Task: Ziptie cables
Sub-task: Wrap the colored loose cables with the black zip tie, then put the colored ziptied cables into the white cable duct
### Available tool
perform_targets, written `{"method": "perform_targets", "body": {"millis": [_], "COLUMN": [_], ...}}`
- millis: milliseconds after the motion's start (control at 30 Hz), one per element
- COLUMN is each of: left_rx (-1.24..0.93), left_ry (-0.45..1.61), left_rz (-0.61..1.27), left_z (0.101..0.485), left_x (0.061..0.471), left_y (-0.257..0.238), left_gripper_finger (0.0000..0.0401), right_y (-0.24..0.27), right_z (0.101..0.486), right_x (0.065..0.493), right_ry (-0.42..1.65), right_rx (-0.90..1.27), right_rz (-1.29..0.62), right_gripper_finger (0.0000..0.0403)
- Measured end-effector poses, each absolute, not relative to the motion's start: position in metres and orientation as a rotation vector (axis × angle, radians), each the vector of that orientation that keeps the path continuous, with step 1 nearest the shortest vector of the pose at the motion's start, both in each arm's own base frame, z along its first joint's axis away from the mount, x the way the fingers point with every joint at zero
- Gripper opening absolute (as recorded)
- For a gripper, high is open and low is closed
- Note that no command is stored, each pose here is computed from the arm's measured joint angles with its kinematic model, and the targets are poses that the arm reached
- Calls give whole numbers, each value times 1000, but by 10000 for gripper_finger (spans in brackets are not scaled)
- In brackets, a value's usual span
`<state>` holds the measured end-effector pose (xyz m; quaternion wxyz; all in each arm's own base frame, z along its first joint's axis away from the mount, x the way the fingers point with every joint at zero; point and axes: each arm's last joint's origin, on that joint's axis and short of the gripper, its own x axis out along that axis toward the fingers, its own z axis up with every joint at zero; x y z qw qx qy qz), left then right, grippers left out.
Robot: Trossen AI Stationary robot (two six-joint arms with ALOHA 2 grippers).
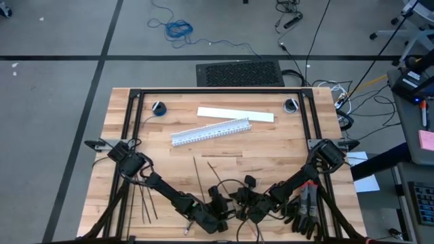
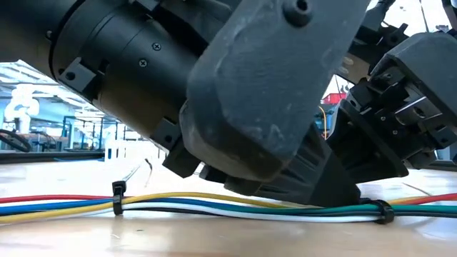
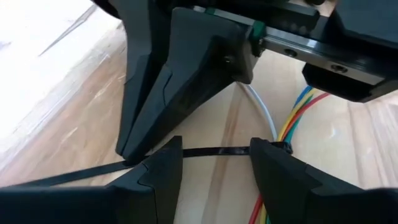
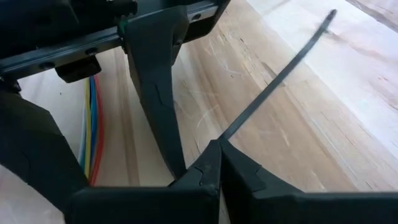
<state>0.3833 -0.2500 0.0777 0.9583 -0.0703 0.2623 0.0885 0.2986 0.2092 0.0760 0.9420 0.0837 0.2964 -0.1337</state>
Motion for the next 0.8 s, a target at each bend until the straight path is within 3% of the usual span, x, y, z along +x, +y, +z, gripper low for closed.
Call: {"method": "perform_targets", "body": {"millis": [533, 700, 800], "left_rx": [-87, 14, 47], "left_ry": [543, 535, 511], "left_rz": [157, 205, 259], "left_z": [78, 99, 131], "left_x": [381, 374, 365], "left_y": [-253, -251, -249], "left_gripper_finger": [187, 187, 187], "right_y": [212, 222, 229], "right_z": [101, 114, 125], "right_x": [293, 286, 278], "right_ry": [557, 536, 529], "right_rx": [84, 81, 37], "right_rz": [-257, -205, -161], "right_gripper_finger": [0, 1, 13]}}
